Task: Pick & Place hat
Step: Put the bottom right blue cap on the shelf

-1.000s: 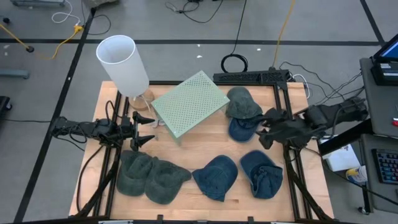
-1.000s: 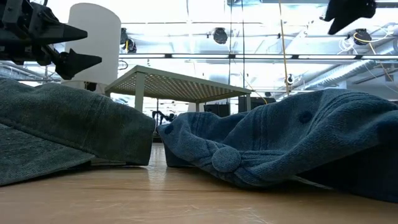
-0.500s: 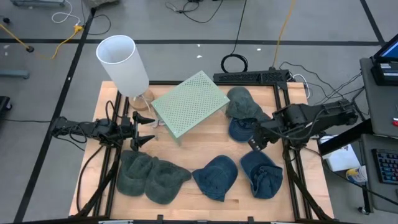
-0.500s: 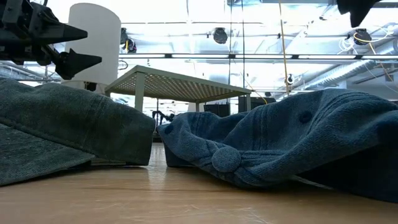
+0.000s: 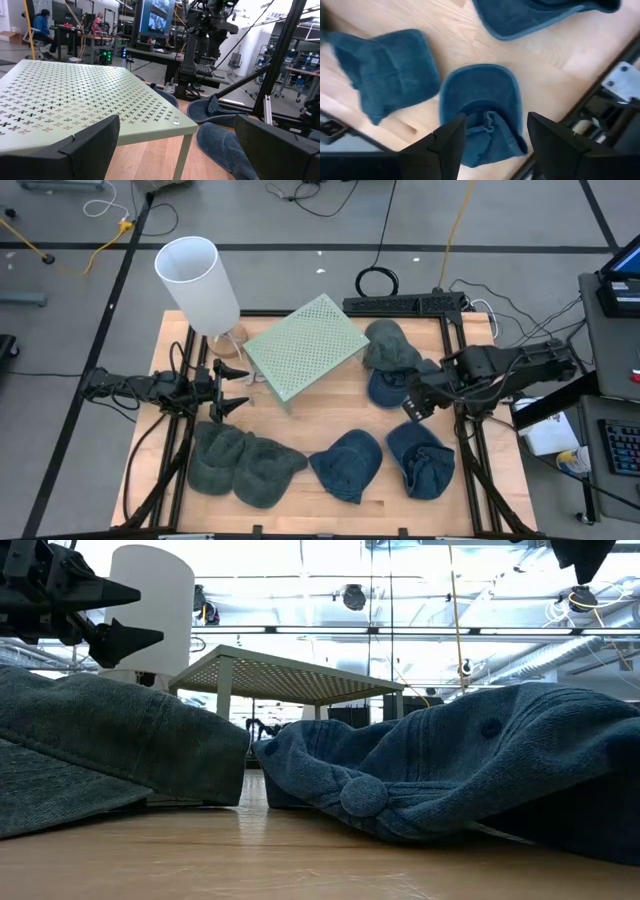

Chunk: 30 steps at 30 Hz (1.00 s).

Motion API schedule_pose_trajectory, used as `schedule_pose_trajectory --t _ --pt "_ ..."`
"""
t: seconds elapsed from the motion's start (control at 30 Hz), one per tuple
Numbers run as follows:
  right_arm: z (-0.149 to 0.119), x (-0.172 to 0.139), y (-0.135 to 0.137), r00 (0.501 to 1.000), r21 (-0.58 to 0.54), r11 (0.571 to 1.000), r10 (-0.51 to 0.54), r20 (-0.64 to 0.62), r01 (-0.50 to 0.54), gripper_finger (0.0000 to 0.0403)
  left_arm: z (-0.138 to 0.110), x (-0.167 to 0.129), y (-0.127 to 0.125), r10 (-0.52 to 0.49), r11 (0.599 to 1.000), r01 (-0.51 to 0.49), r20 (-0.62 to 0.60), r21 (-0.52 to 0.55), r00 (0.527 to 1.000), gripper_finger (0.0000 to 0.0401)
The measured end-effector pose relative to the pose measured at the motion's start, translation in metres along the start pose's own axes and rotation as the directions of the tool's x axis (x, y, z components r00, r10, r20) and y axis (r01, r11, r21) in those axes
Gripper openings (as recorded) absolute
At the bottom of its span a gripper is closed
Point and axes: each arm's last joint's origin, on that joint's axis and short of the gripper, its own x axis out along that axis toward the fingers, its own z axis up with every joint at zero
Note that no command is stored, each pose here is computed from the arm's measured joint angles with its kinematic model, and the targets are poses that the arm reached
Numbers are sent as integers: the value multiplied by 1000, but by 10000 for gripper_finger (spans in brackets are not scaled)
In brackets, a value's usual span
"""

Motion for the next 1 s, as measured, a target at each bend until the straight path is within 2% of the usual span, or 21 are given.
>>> schedule_pose_trajectory --t 0.13,0.43,1.0 --pt "-3 6 8 1000 53 998 -22 -10 23 203 0 0 0 0 1000 0 0 0 1000 399" --pt "-24 24 30 995 53 994 -97 -35 99 203 0 0 0 0 1000 0 0 0 1000 399" --pt "-55 43 59 993 32 997 -73 -90 76 203 0 0 0 0 1000 0 0 0 1000 399"
